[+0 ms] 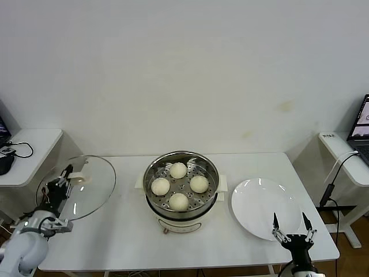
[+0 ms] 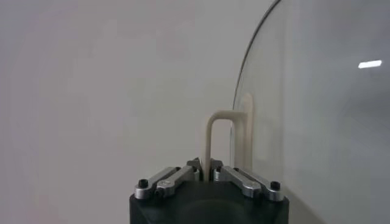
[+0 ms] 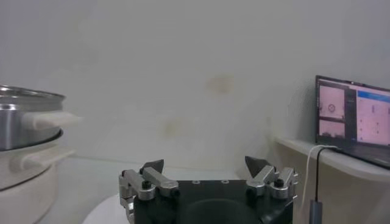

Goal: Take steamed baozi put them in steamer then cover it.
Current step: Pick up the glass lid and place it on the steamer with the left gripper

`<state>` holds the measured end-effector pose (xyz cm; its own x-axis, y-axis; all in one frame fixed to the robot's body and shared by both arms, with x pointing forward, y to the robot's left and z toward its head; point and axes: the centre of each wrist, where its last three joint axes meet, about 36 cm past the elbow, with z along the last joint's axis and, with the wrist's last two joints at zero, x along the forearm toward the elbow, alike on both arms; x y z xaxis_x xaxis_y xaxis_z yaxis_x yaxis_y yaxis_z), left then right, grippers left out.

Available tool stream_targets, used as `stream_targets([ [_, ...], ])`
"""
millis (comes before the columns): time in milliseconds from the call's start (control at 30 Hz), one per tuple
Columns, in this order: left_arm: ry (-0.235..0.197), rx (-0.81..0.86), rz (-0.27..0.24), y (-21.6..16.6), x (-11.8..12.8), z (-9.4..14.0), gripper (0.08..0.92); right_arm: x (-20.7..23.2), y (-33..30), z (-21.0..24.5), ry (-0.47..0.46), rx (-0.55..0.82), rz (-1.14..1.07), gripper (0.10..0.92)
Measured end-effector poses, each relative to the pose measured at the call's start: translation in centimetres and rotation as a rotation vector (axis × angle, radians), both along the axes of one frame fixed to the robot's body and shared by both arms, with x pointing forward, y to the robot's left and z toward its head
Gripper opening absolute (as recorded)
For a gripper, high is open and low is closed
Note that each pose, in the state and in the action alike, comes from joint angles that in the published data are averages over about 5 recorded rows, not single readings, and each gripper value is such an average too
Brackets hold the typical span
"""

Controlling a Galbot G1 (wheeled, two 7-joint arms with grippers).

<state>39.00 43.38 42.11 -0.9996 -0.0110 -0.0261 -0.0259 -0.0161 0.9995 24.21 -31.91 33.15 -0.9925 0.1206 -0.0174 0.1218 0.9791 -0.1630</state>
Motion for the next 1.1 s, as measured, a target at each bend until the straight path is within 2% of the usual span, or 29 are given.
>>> stream_targets([
  [167,-0.002,-0.019,-0.028,-2.9,0.3,3.1,0.153,0.1,0.0,-0.2,0.003,-0.018,-0.004,0.823],
  [367,0.016,-0.053,-0.068,-8.2,0.7,5.2,0.153,0.2,0.4,-0.4,0.013,-0.045,-0.003,0.823],
  [700,0.061,-0.088,-0.128,-16.4,1.9,5.7,0.153,1.1,1.8,-1.6,0.038,-0.072,0.003,0.823],
  [1100,0.049,-0.055,-0.163,-24.9,3.7,5.4,0.153,2.1,2.8,-2.6,0.058,-0.099,0.039,0.823],
])
